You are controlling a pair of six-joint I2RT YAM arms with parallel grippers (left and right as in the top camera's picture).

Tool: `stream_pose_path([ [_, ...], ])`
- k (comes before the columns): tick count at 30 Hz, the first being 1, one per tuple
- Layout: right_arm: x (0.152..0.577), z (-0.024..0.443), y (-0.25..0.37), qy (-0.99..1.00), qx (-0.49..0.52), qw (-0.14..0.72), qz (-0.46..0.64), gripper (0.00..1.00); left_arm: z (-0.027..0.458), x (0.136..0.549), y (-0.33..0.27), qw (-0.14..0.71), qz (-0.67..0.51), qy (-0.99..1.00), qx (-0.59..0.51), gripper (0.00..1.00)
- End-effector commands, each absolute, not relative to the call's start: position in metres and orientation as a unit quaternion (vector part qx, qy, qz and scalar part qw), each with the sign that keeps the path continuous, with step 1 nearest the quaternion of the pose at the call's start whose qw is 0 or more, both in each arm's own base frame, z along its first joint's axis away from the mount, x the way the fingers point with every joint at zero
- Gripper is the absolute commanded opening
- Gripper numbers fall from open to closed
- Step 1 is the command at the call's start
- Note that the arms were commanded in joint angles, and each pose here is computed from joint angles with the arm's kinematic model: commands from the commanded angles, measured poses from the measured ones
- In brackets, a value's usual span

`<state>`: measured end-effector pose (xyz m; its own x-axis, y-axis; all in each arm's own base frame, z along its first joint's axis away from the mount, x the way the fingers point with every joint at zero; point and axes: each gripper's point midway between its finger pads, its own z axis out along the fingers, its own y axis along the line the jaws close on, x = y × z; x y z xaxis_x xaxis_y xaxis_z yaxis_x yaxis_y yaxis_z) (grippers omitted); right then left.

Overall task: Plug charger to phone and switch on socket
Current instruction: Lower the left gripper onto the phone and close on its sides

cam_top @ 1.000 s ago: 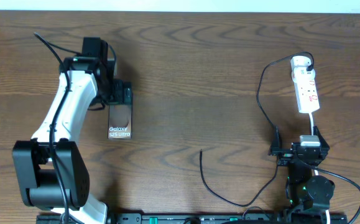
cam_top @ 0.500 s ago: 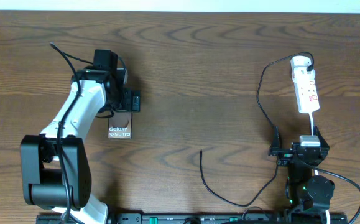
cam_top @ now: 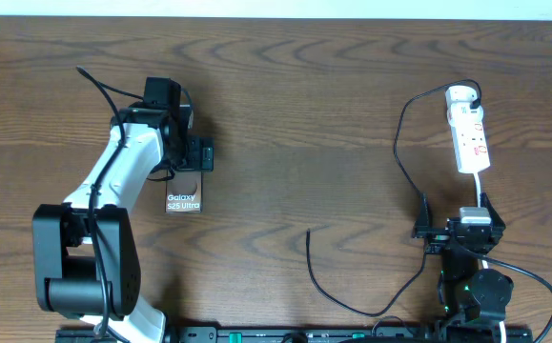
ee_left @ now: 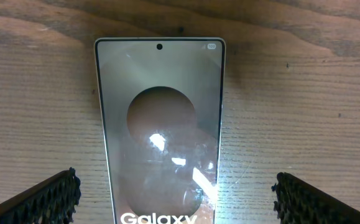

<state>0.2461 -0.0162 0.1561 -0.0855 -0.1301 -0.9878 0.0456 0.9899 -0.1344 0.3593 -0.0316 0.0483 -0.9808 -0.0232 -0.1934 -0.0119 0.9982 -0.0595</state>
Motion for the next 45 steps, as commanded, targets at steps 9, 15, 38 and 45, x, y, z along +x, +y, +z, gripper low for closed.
stream_pose_path([
  [9, 0.246, 0.155, -0.016, 0.734, -0.032, 0.675, -0.068, 0.99, 0.032, 0.352, -0.027, 0.082, -0.016, 0.996, -0.012, 0.98],
  [15, 0.246, 0.155, -0.016, 0.734, -0.032, 0.675, -0.068, 0.99, 0.029, 0.351, -0.024, 0.084, -0.008, 0.996, -0.005, 0.98],
  [38, 0.246, 0.155, -0.016, 0.734, -0.032, 0.675, -0.068, 0.99, 0.012, 0.351, -0.024, 0.102, -0.009, 0.995, 0.0, 0.98],
  [45, 0.246, 0.156, -0.016, 0.734, -0.032, 0.675, -0.068, 0.99, 0.009, 0.351, -0.024, 0.105, -0.009, 0.994, 0.0, 0.98],
])
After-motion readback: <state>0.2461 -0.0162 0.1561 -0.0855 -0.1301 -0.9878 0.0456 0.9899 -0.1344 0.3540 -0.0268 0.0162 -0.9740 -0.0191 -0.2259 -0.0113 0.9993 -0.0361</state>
